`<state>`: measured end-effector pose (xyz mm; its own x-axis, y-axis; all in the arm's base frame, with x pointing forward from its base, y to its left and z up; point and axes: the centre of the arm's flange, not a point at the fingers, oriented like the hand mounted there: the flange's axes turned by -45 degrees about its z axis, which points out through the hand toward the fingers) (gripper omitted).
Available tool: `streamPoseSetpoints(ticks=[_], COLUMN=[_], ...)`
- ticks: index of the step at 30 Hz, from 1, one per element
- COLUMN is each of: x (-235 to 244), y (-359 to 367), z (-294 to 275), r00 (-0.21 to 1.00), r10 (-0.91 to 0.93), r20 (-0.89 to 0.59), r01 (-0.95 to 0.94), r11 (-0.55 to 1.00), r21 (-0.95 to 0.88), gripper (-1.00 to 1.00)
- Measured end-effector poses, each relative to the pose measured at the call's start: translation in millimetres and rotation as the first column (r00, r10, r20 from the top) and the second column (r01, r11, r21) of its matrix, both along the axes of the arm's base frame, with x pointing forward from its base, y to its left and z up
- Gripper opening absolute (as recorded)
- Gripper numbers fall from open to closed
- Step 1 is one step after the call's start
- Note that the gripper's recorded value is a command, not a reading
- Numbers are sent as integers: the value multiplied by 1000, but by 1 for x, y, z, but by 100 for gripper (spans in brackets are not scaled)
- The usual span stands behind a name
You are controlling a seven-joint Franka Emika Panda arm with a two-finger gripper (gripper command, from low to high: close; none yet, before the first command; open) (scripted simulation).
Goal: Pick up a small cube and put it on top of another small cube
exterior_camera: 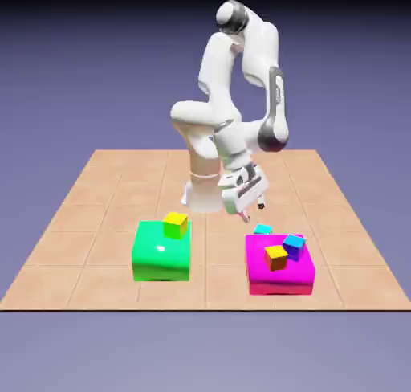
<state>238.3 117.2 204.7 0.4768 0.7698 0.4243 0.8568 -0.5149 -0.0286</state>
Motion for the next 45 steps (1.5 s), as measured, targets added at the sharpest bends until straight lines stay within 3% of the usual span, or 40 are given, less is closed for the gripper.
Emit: streamPoseSetpoints(ticks=[7,21,38,39,45], x=[-30,-42,-22,-20,-31], y=[3,47,27,26,38], z=[-31,-49,-94,-95,-88], r00=[991,986,991,991,988], r10=[119,133,122,119,134], r20=[59,105,61,59,73], r01=[-122,-143,-125,-122,-139], r11=[992,986,991,992,988], r21=[43,90,46,43,64], gripper=[0,0,0,-100,-100])
